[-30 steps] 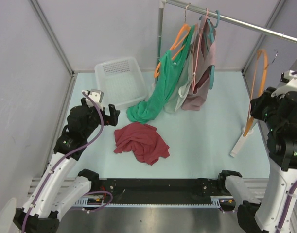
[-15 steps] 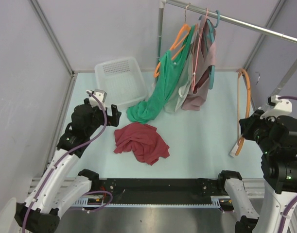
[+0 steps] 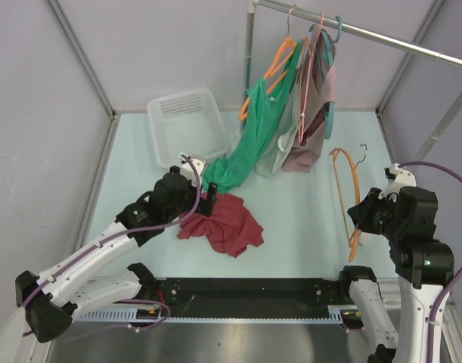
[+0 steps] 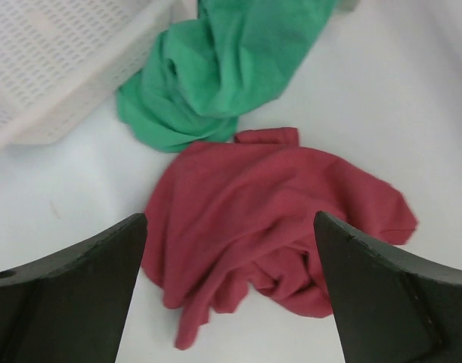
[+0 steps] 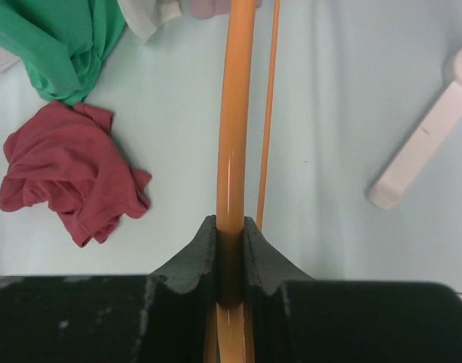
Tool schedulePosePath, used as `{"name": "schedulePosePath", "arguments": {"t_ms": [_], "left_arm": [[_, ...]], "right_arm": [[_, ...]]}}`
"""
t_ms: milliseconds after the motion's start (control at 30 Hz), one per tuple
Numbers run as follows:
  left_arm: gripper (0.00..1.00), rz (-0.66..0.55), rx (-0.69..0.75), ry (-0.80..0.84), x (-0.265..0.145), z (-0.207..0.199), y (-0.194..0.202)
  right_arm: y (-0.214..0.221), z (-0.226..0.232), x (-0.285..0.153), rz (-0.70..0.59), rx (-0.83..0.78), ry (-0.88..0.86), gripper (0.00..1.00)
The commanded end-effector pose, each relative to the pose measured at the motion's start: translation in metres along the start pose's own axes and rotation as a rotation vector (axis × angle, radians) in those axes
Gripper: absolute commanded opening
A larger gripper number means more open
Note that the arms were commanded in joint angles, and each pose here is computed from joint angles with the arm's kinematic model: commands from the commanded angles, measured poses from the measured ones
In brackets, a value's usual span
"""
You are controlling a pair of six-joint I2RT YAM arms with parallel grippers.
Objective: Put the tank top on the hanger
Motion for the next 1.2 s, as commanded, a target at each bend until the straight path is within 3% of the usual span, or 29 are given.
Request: {"name": "schedulePosePath", "arguments": {"t_ms": [0,200,367,767,867,900,967,1000,1067,1100,1167], "left_arm": [[0.97,0.03,-0.121,0.033,0.001,-0.036,0.02],[0.98,0.13,-0.19,0.136,0.02,-0.078,0.053],[0.97,0.086,-0.257,0.236,0.021,-0.099,0.055],[0.94,0.211,-0.099,0.232,0.052,-0.143,0.072],[0.81,0.233,-0.07,0.204,0.06,-0.146,0.076],[0.67,0.234,-0.064,0.2,0.061,-0.146,0.076],[0.55,0.233,-0.056,0.199,0.062,-0.146,0.075],[0.41,0.227,-0.058,0.2,0.062,-0.146,0.074],[0.28,0.209,-0.053,0.204,0.061,-0.146,0.068],[0.15,0.198,-0.053,0.211,0.059,-0.146,0.064],[0.04,0.173,-0.046,0.224,0.058,-0.147,0.054]], "right_arm": [[-0.007,0.009,0.012,-0.019,0.001,-0.089,0.0],[0.002,0.016,0.008,0.039,-0.008,-0.172,0.0],[0.01,0.014,0.012,0.064,-0.004,-0.182,0.0],[0.014,0.015,0.021,0.089,0.005,-0.2,0.0],[0.017,0.016,0.023,0.1,-0.003,-0.212,0.0],[0.017,0.016,0.024,0.102,0.0,-0.211,0.0],[0.017,0.016,0.025,0.102,-0.005,-0.211,0.0],[0.017,0.016,0.026,0.102,-0.005,-0.209,0.0],[0.019,0.016,0.028,0.108,-0.008,-0.212,0.0],[0.019,0.017,0.029,0.109,-0.005,-0.212,0.0],[0.02,0.018,0.03,0.113,-0.008,-0.222,0.0]]}}
Point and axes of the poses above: each gripper's point midway between its finger pads, its own x axis out along the fingers, its own z axis along the line the jaws close on, y = z × x, the point moved 8 cm from there along -x, back along the fingers, and after that the axes turned 9 degrees about x, right-handed, at the moved point
